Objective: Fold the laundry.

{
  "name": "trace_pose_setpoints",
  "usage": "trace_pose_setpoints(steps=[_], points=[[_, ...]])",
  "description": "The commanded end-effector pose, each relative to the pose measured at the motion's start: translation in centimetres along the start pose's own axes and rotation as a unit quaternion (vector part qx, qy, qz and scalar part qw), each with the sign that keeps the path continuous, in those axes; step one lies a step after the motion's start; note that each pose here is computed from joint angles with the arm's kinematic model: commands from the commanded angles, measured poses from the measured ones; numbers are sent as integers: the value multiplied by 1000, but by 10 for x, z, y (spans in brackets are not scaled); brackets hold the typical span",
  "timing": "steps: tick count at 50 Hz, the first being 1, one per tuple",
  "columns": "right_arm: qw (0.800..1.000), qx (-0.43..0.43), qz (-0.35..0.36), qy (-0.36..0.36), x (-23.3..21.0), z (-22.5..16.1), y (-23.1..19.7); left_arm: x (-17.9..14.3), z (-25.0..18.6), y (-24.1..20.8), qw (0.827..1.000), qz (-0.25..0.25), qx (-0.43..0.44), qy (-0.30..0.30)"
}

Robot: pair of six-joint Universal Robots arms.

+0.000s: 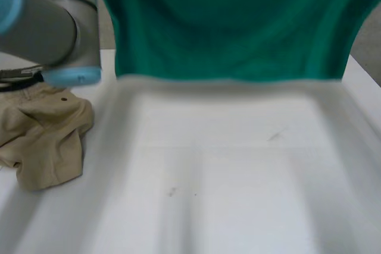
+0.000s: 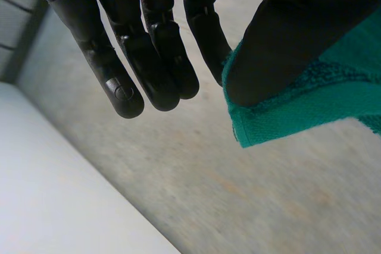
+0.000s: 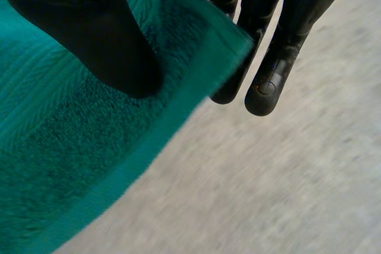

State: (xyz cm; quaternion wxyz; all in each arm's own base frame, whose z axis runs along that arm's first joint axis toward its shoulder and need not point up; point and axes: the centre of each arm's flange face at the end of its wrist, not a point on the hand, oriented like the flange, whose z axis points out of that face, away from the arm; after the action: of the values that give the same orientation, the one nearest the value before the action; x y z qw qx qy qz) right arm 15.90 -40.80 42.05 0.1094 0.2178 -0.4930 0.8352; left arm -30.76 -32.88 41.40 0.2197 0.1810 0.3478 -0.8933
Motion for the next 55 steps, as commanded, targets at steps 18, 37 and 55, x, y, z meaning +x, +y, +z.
trace_pose_setpoints(steps=[18,37,55], points=[[949,-192,25,-251,-127,-113,166,100,-215,156,929,-6,-265,260],[845,-418,10,-333,-73,-182,135,27,-267,98,874,144,-274,374],[812,-451,-90,-359,-67,-215,146,31,-280,81,844,114,-297,433]])
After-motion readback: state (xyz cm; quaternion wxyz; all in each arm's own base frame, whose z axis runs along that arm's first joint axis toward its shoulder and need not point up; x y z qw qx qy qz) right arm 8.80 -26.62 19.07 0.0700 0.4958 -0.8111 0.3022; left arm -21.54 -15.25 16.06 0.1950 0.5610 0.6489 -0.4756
